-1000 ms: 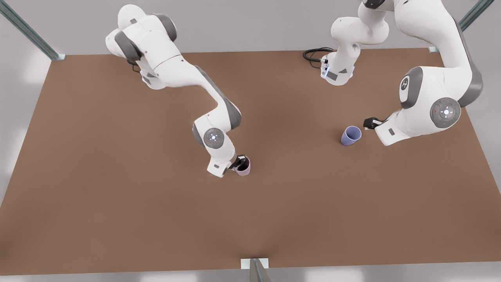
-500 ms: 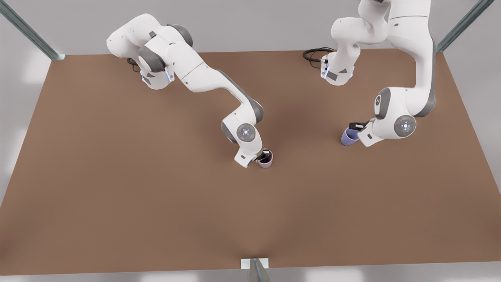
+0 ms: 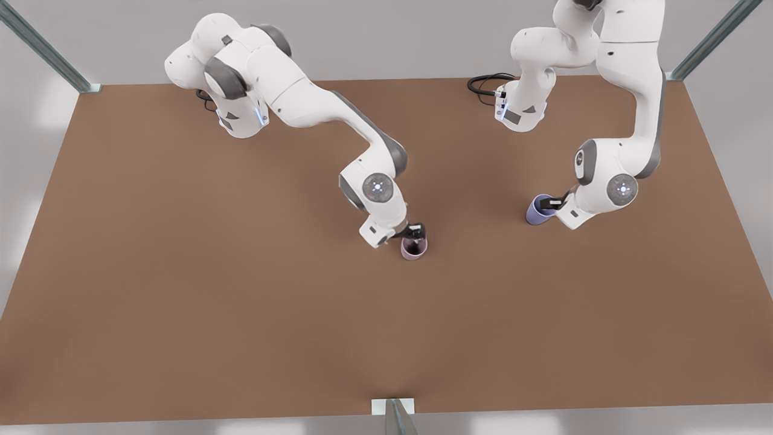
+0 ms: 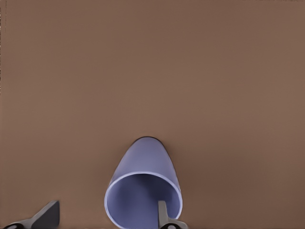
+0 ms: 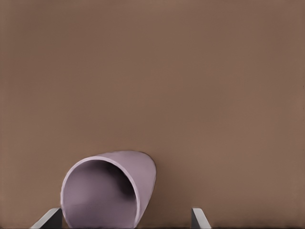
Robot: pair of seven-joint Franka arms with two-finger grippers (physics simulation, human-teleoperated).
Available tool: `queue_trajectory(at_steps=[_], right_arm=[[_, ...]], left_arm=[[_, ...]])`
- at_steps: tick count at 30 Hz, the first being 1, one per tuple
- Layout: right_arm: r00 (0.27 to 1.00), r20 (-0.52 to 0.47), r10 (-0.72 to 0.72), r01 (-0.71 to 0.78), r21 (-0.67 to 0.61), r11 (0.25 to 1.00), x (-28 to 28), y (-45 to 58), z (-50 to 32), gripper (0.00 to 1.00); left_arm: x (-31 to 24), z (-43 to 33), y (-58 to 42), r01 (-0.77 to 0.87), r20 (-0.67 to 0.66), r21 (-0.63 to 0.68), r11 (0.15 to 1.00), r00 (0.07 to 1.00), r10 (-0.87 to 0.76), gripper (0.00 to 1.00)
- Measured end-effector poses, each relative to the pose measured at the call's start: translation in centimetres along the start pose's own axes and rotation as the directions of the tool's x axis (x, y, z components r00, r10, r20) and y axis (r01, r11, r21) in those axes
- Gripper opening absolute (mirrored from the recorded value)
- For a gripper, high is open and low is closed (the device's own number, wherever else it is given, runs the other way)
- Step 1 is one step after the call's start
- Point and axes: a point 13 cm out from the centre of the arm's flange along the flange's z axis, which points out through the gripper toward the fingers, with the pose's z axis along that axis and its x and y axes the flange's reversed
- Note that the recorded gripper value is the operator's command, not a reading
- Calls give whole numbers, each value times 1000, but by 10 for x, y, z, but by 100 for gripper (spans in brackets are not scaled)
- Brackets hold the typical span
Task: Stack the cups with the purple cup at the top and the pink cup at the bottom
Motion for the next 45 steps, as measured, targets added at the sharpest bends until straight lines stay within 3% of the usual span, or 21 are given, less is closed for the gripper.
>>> queue_trajectory(at_steps=[3,7,11,13,14,15,16,17,22,27,33,36,42,45], right_arm=[[995,40,92,-90,-45,995,-61,-39,-111,100],[969,78,235,-235,0,972,-155,-207,-245,100],[954,114,278,-291,128,948,-180,-384,-327,100],[965,104,242,-258,191,947,-175,-419,-343,100],[973,90,214,-228,215,949,-172,-424,-346,100],[980,68,188,-198,238,951,-169,-428,-343,100],[985,40,167,-171,258,951,-166,-433,-337,100],[988,10,156,-152,275,949,-165,-443,-328,100],[987,-76,140,-110,308,945,-168,-499,-312,100],[993,-96,67,-35,305,952,-169,-503,-323,100],[995,-102,4,26,299,954,-173,-507,-333,100],[994,-108,-23,54,295,954,-174,-507,-334,100],[992,-115,-58,89,291,953,-175,-511,-337,100],[991,-113,-75,105,288,952,-177,-511,-338,100]], left_arm=[[3,6,7,23,-3,3,1000,1000,-23,100],[9,16,12,44,-14,7,999,999,-44,100],[17,34,10,48,-30,5,999,998,-48,100],[18,42,9,51,-31,4,999,998,-51,100],[18,44,9,53,-28,4,999,998,-53,74],[17,45,9,56,-22,5,998,998,-56,57],[15,46,9,59,-17,6,998,998,-59,43],[14,46,9,61,-13,5,998,998,-61,38],[9,50,9,79,2,8,997,997,-79,37],[7,50,7,87,12,13,996,996,-87,21],[-1,32,5,88,48,13,996,995,-88,21],[-35,-21,-9,59,124,7,998,991,-59,21],[-116,-131,-147,-96,209,-57,994,972,105,21],[-121,-155,-229,-125,190,-36,992,973,129,21]])
